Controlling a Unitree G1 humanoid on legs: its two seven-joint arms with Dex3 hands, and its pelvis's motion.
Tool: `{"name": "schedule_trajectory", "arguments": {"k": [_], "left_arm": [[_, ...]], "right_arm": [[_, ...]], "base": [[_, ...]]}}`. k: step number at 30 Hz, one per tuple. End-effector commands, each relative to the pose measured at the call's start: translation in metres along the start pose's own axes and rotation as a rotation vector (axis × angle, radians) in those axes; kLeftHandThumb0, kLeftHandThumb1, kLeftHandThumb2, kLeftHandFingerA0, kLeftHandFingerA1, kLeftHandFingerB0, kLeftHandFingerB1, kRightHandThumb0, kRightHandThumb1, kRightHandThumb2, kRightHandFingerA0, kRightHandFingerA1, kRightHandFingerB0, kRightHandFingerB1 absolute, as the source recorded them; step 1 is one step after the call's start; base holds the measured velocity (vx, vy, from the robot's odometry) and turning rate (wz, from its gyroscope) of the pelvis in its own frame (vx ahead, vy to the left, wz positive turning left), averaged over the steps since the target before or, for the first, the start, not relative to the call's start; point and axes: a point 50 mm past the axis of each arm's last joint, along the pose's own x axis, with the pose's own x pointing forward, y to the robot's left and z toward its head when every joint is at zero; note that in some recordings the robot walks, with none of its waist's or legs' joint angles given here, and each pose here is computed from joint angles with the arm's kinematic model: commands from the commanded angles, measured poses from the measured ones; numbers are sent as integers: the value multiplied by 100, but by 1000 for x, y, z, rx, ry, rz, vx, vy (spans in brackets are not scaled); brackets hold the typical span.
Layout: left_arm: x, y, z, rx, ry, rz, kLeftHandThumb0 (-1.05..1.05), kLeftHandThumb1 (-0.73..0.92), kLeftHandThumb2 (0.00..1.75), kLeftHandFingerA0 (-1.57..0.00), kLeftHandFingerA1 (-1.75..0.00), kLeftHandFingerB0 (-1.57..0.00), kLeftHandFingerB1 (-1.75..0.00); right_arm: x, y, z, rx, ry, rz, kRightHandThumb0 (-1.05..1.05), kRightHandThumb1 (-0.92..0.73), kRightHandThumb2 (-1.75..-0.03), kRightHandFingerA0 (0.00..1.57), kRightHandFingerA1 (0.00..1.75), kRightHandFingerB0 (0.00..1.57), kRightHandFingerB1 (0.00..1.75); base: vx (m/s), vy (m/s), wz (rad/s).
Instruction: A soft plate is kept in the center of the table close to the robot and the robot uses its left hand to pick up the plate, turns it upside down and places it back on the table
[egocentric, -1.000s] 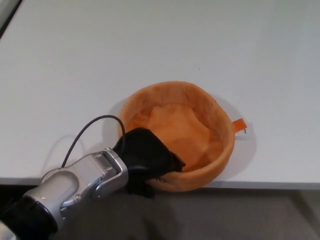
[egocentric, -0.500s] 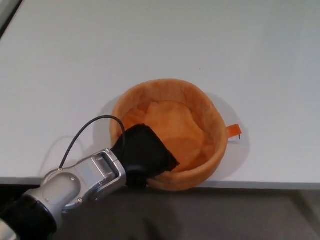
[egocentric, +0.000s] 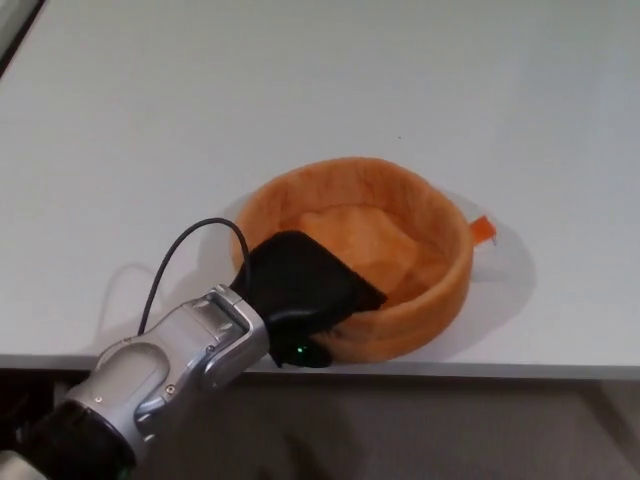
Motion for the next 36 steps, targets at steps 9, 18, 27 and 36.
{"name": "schedule_trajectory", "arguments": {"k": [9,18,27,36], "left_arm": [[5,58,33,-1040,-109,258,-34,61,58,-89,-175,-70,-175],[7,102,50,-1708,-265,452,-30,60,62,-91,-175,-73,-175],[-4,131,38,-2072,-436,683,-29,61,62,-99,-175,-74,-175],[-38,158,-42,-2363,-535,1236,-27,64,66,-97,-175,-69,-175]], "right_arm": [[-1,-3,5,-39,11,57,-81,-92,-71,27,38,10,22],[-1,-2,5,-54,8,55,-80,-92,-69,28,38,10,22],[0,-2,5,-43,22,69,-80,-92,-69,27,37,10,22],[-2,-2,5,-57,34,66,-80,-92,-68,27,40,9,22]], "base": [[0,0,0],[0,0,0],[0,0,0],[0,0,0]]}}
